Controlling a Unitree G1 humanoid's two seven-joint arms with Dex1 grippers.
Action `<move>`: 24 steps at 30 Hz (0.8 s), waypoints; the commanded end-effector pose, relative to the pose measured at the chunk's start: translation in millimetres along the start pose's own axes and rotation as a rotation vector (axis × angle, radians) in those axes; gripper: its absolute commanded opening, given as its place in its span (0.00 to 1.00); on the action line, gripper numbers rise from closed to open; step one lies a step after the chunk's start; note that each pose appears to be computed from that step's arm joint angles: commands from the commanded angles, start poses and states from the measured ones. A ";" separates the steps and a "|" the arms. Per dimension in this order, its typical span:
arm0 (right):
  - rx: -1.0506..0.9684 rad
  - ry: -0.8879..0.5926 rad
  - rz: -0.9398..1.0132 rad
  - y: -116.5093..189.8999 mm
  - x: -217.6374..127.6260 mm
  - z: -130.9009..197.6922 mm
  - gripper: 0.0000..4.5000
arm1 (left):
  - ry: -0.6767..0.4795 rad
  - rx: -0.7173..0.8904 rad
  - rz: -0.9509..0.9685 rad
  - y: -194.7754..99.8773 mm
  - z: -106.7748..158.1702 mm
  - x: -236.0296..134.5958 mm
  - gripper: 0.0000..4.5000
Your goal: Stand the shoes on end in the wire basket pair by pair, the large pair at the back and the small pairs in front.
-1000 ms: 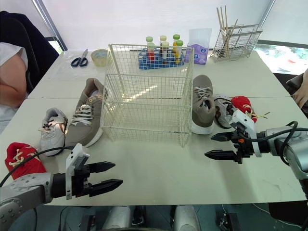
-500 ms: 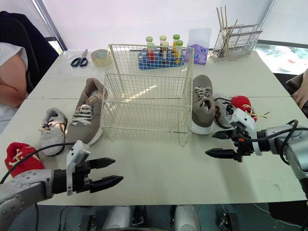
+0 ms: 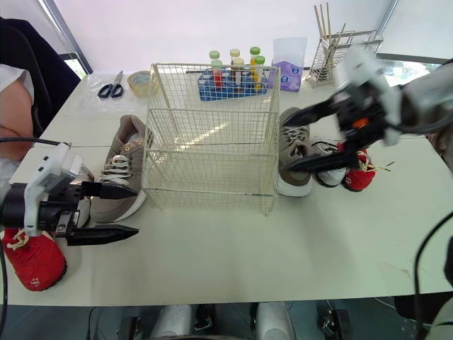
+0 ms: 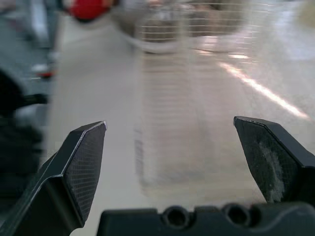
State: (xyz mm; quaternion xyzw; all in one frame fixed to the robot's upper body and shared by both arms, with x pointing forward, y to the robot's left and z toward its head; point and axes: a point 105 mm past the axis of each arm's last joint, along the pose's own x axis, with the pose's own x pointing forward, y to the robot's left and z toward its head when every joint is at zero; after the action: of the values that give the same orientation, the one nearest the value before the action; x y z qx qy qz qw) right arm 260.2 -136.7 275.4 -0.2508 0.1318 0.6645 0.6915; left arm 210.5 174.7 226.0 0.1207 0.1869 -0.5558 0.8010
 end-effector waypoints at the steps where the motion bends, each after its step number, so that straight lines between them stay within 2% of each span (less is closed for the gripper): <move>1: -0.013 0.032 0.066 8.4 15.7 -10.1 1.00 | -0.004 0.036 -0.021 -8.3 7.4 0.1 0.99; 10: 0.031 0.117 0.093 12.5 52.2 -52.4 1.00 | -0.020 -0.007 0.002 -16.1 -4.5 10.7 0.99; 13: -0.012 0.161 0.017 -0.7 72.9 -61.9 1.00 | -0.036 -0.015 0.008 -16.8 -4.5 14.5 0.99; 16: -0.075 0.217 -0.008 -5.7 82.8 -66.0 0.83 | -0.035 -0.020 0.013 -16.9 -7.0 17.9 1.00; 22: -0.158 0.267 -0.051 -9.5 95.2 -59.0 0.17 | -0.039 -0.026 0.025 -16.5 -11.4 21.6 1.00; 23: -0.160 0.278 -0.064 -10.5 95.2 -60.3 0.07 | -0.040 -0.026 0.027 -16.5 -11.9 22.5 1.00; 24: -0.157 0.282 -0.076 -11.4 95.5 -60.7 0.01 | -0.041 -0.026 0.029 -16.5 -12.4 23.2 1.00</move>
State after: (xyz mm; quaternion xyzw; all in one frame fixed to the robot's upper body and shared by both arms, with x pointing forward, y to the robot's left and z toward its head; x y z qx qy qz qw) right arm 294.1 -94.9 183.3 -0.3917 0.1646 0.5951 0.6821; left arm 200.8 157.3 201.9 0.0876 0.1908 -0.5425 0.8134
